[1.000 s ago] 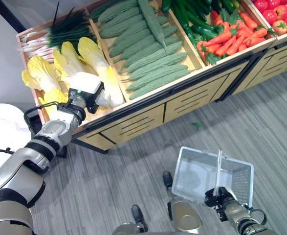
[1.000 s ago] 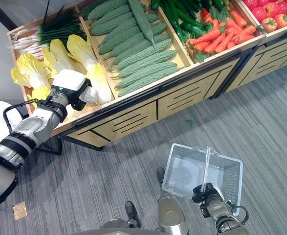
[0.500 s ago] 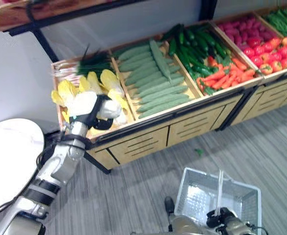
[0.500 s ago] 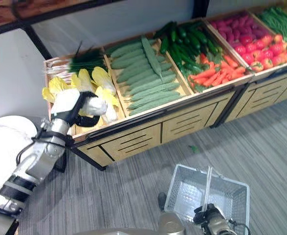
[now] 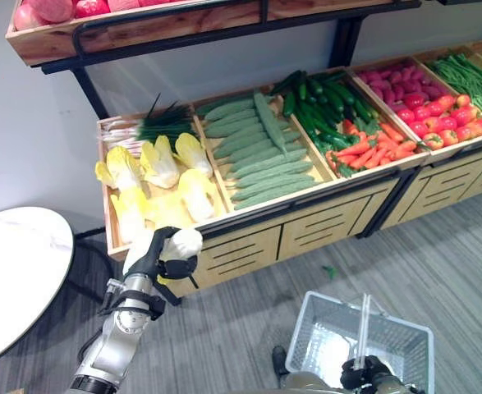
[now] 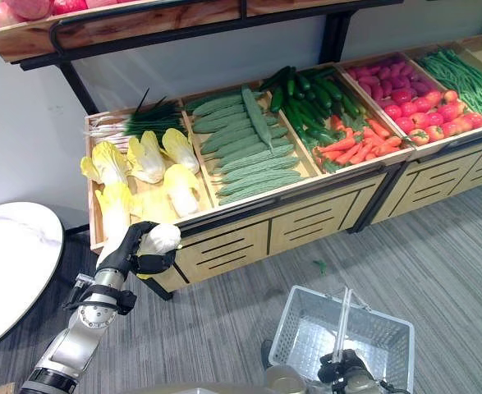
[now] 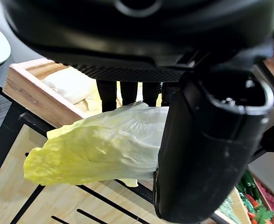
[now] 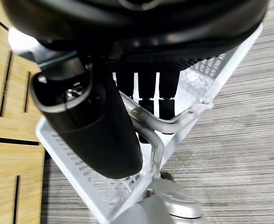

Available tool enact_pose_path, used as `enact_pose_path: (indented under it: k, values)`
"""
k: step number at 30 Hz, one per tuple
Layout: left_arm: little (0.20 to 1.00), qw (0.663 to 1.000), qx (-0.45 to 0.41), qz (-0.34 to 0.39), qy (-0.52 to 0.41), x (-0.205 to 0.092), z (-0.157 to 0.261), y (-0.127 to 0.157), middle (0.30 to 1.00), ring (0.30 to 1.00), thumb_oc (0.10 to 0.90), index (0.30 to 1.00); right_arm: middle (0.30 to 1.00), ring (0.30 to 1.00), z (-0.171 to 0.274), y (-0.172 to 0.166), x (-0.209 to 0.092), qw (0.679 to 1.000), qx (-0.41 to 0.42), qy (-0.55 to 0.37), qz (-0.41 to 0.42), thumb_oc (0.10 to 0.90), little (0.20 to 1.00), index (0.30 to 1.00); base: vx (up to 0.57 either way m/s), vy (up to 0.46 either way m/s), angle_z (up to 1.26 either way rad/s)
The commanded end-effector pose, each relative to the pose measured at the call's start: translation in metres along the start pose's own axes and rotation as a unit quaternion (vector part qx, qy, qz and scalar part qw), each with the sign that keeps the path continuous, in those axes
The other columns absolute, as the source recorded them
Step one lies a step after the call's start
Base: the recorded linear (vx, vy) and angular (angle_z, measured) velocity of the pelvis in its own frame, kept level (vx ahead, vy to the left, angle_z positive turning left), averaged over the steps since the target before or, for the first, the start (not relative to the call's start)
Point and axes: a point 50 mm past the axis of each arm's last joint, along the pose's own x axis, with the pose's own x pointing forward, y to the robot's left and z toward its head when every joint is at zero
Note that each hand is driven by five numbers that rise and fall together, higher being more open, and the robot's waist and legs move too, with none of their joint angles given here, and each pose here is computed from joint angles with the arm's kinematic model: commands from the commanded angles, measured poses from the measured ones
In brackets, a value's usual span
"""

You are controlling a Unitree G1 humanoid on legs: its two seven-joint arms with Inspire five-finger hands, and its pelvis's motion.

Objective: Get the vegetables into the basket

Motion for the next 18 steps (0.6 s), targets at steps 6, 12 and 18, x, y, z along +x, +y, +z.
enact_pose_path:
  k: [6, 12, 18]
  values:
    - [0.300, 0.997, 0.006, 0.011, -0.081, 0.023, 0.035, 0.009, 0.300, 0.300, 0.400, 0.300, 0.300, 0.300, 0.081, -0.025, -0.009, 0.984, 0.003, -0.172, -0.048, 0.400, 0.300, 0.300, 0.00, 0.000, 0.00]
    - [0.300, 0.995, 0.099, -0.006, -0.026, 0.033, 0.016, -0.016, 0.300, 0.300, 0.400, 0.300, 0.300, 0.300, 0.137, -0.033, -0.034, 0.949, -0.025, -0.304, -0.084, 0.400, 0.300, 0.300, 0.00, 0.009, -0.11]
    - [0.300, 0.993, 0.115, -0.012, -0.028, 0.035, 0.018, -0.022, 0.300, 0.300, 0.400, 0.300, 0.300, 0.300, 0.147, -0.033, -0.045, 0.936, -0.035, -0.340, -0.088, 0.400, 0.300, 0.300, 0.00, 0.008, -0.08]
